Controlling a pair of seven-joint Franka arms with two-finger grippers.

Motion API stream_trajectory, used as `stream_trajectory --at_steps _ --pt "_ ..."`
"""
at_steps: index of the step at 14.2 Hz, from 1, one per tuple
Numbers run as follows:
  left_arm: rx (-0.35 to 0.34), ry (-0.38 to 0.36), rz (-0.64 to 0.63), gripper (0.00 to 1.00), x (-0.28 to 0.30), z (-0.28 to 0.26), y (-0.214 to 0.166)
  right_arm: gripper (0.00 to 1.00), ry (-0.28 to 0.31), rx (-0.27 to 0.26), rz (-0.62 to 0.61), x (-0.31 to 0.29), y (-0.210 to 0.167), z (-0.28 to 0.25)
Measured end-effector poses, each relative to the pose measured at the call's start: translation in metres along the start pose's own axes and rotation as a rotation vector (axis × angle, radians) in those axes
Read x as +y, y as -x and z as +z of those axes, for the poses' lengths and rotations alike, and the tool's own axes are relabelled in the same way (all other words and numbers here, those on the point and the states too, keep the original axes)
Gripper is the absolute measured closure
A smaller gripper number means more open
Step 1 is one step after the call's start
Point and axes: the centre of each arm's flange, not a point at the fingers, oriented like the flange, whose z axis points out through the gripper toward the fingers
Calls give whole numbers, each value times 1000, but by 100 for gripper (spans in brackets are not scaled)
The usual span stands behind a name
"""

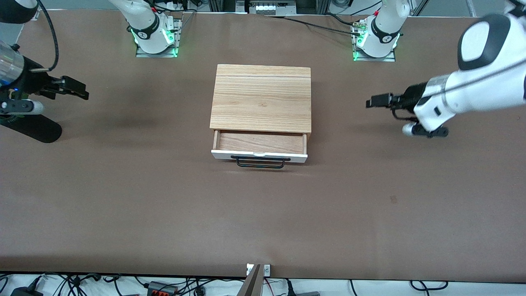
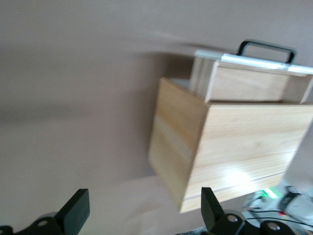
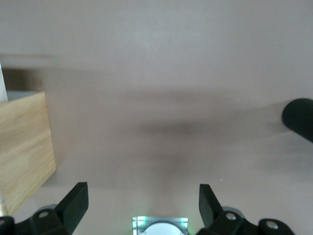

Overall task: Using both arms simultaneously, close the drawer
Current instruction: 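Reach the right gripper and the left gripper toward the drawer front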

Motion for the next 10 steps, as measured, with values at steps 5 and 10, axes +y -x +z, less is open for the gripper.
stream_trajectory --at_steps 5,10 --pt "-8 234 -6 0 10 49 -64 0 -55 -76 -84 -55 -27 43" --pt "-32 526 31 0 8 104 -104 0 -293 -129 -97 -94 -62 71"
